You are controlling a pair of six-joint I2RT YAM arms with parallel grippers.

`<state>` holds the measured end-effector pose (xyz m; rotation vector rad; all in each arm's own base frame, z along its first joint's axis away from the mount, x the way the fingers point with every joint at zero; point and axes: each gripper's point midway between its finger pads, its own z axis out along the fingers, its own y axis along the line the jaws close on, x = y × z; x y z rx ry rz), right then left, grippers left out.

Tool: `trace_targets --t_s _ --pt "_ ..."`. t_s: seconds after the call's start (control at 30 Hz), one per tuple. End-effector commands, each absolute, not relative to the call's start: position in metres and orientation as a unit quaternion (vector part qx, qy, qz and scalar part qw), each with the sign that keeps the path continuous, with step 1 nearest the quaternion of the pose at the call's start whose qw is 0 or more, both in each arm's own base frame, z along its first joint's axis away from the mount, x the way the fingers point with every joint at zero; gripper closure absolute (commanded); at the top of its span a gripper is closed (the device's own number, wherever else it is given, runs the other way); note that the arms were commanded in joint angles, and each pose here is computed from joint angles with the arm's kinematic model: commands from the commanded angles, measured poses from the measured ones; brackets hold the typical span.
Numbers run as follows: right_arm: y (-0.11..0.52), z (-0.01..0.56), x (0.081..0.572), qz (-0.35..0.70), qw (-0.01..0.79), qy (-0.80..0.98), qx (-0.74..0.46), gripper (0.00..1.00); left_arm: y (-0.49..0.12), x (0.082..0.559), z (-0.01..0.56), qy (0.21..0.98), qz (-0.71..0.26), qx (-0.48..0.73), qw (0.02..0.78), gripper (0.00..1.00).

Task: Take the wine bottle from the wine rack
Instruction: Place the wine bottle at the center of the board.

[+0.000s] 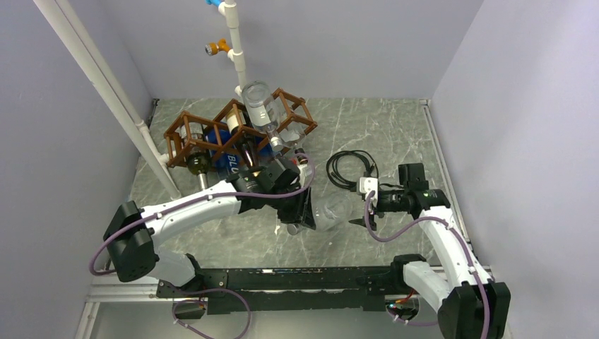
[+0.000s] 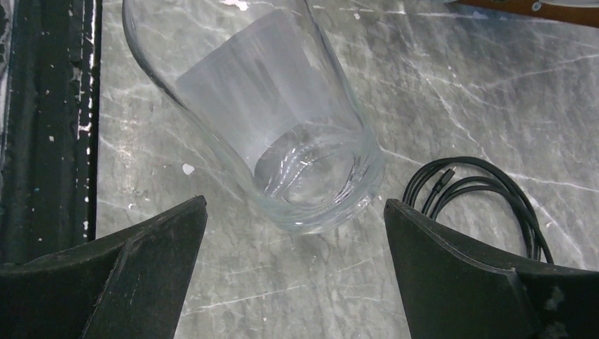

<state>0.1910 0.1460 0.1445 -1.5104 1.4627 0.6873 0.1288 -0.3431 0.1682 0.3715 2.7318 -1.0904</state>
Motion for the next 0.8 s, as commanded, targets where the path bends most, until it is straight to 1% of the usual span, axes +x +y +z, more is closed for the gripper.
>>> trace_targets --t_s 0.0,0.13,0.53,0.77 --pt "0.147 0.136 0.201 0.255 0.451 0.586 -0.623 0.02 -0.385 0.138 0.245 0.843 -0.483 0.178 0.155 1.00" --pt "0.147 0.126 0.203 0.246 0.437 0.592 -0.631 0.03 -0.388 0.138 0.241 0.843 -0.483 0.181 0.150 1.00" --pt "0.153 0.107 0.201 0.245 0.404 0.596 -0.649 0.16 -0.393 0.134 0.228 0.846 -0.488 0.175 0.126 1.00" --pt "0.156 0.095 0.197 0.250 0.379 0.598 -0.661 0.24 -0.395 0.133 0.224 0.847 -0.489 0.172 0.116 0.90"
